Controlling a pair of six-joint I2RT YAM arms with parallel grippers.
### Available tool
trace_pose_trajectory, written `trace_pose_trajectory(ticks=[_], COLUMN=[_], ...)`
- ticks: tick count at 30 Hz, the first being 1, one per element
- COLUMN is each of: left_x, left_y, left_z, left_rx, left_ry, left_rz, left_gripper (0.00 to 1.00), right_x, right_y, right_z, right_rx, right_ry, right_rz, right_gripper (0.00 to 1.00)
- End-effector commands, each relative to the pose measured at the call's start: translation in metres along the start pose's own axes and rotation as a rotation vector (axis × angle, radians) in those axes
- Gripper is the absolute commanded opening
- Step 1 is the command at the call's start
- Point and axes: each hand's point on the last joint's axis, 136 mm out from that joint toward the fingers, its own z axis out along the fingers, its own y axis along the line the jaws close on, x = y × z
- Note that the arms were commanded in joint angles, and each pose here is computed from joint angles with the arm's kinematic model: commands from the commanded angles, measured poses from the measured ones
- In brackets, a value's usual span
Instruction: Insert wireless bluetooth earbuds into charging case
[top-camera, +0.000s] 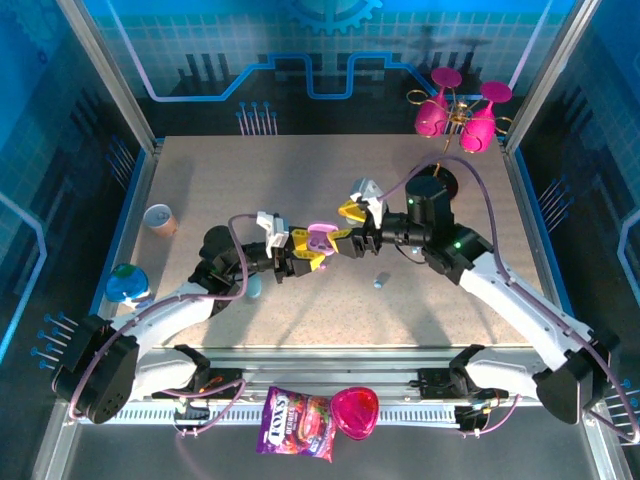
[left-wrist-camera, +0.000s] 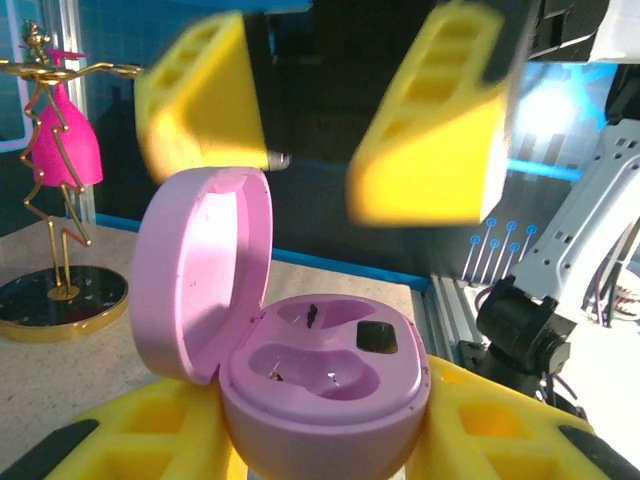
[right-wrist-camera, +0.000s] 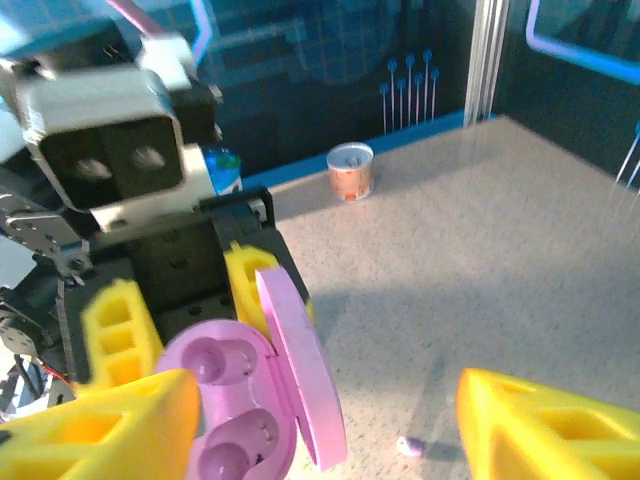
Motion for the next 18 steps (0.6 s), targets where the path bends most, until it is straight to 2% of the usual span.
trace_pose_trajectory(ticks=[1,4,7,12,17,18], left_x=[-0.002,-0.001,-0.004,-0.008,-0.01,-0.011], left_y=[0.007,0.01,0.009,0.005,0.004,0.003], left_z=[-0.007,-0.015,-0.02,-0.025,-0.029,-0.028], left_rx=[-0.05,-0.078,-0.092,-0.107,-0.123,-0.119], left_ry=[-0.04,-0.071,-0.089,-0.092,-0.091,-0.092], left_rz=[0.106,0.143,0.156,0.167,0.173,0.174], left_gripper=[0.34,0.33,0.32,0.32,0.31,0.31], right_x=[-0.022,-0.022,-0.003,0.053,0.11,0.113], right_y=[-0.002,-0.022,-0.051,-0.103,-0.127,-0.129], right_z=[-0.02,-0.034,-0.039,-0.027,0.0,0.007], right_rx=[0.005,0.05,0.124,0.315,0.375,0.371], right_ry=[-0.134,-0.214,-0.222,-0.073,0.086,0.105], right_rz=[0.018,0.096,0.208,0.416,0.627,0.656], right_gripper=[0.77,0.8,0.8,0.77,0.72,0.71])
